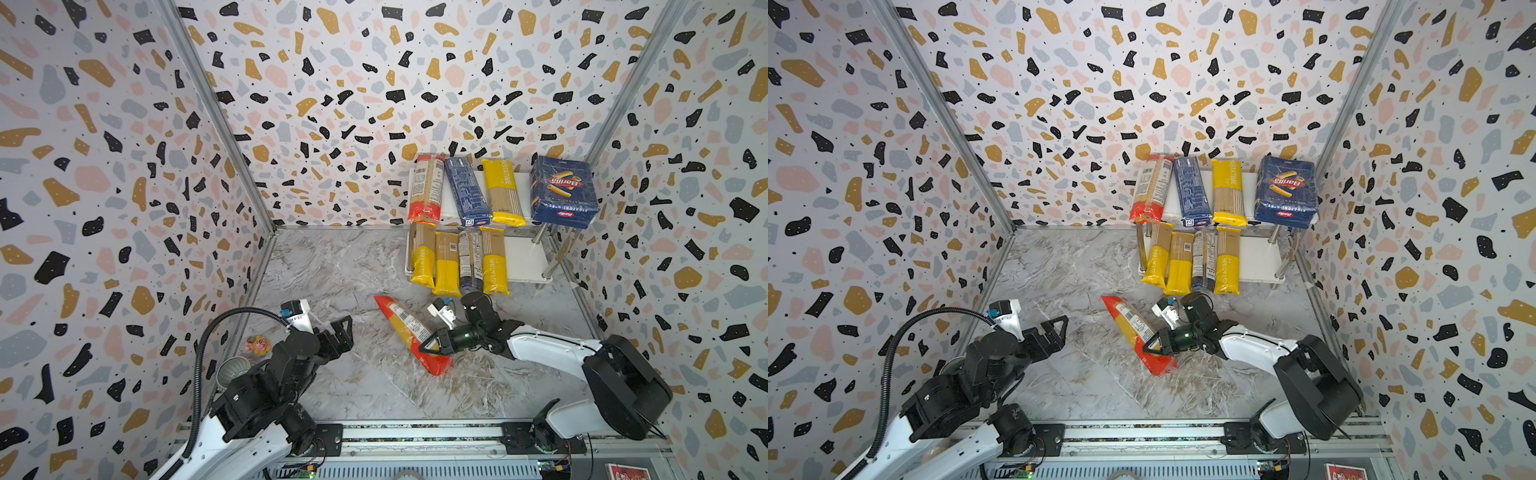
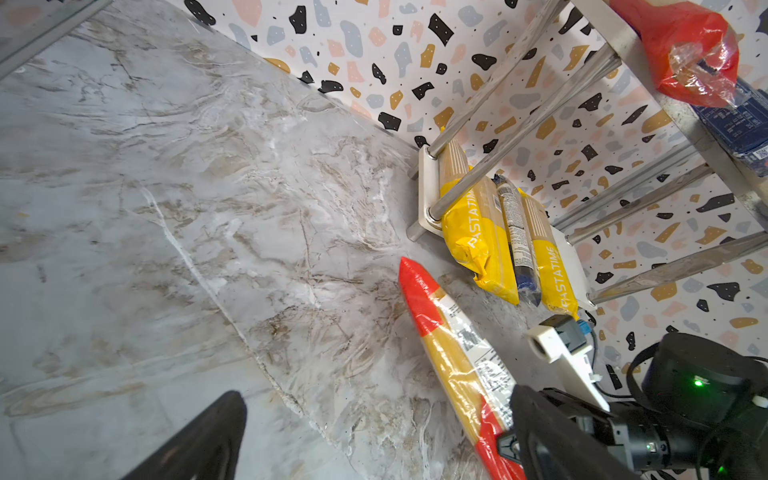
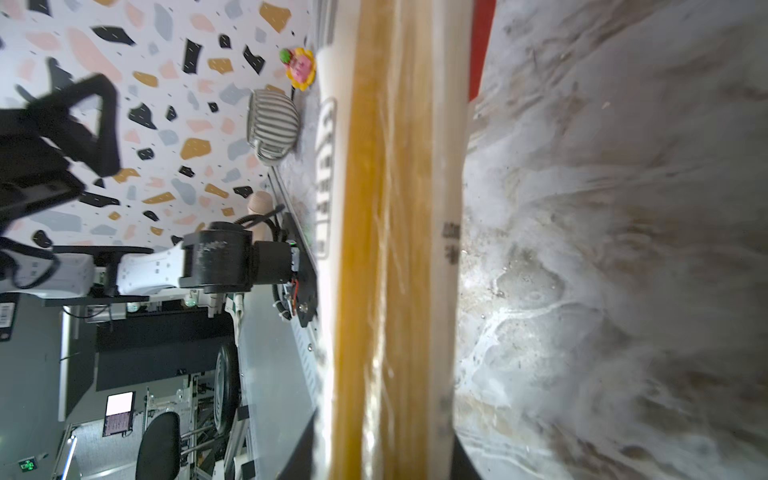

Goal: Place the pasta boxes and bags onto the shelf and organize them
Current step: 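Carry the red bag to the lower shelf while the left gripper draws back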

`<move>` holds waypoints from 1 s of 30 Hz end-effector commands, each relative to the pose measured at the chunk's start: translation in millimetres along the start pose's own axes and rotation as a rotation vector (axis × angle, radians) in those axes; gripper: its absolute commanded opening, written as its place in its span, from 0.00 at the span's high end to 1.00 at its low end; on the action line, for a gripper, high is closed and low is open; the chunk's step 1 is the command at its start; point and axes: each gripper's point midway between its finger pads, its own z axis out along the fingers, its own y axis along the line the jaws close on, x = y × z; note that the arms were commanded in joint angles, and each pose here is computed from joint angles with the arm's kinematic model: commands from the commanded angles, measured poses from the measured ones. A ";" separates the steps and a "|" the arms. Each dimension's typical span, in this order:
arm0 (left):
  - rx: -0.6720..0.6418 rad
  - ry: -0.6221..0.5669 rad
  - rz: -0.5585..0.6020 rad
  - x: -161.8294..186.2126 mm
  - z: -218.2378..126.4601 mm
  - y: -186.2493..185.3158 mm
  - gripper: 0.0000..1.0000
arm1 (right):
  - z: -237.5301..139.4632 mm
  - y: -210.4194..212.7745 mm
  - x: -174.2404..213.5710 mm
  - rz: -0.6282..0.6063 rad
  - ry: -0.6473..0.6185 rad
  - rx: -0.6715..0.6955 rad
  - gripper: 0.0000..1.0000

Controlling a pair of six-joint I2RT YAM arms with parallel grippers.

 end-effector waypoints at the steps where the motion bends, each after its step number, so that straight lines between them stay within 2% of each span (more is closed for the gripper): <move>1: 0.062 -0.008 0.006 -2.8 9.5 -18.3 0.00 | -35.6 52.1 -31.1 -0.194 -0.123 -0.129 0.82; 14: 0.153 0.045 0.057 -1.5 33.1 -59.8 0.00 | -130.5 0.8 -49.5 -0.082 -0.361 0.084 0.82; 19: 0.178 0.063 0.069 0.5 37.4 -68.5 0.00 | -165.6 -13.4 -67.9 -0.052 -0.461 0.143 0.82; 30: 0.215 0.068 0.093 -5.2 36.8 -82.7 0.01 | -221.9 -47.9 -113.4 -0.016 -0.592 0.316 0.82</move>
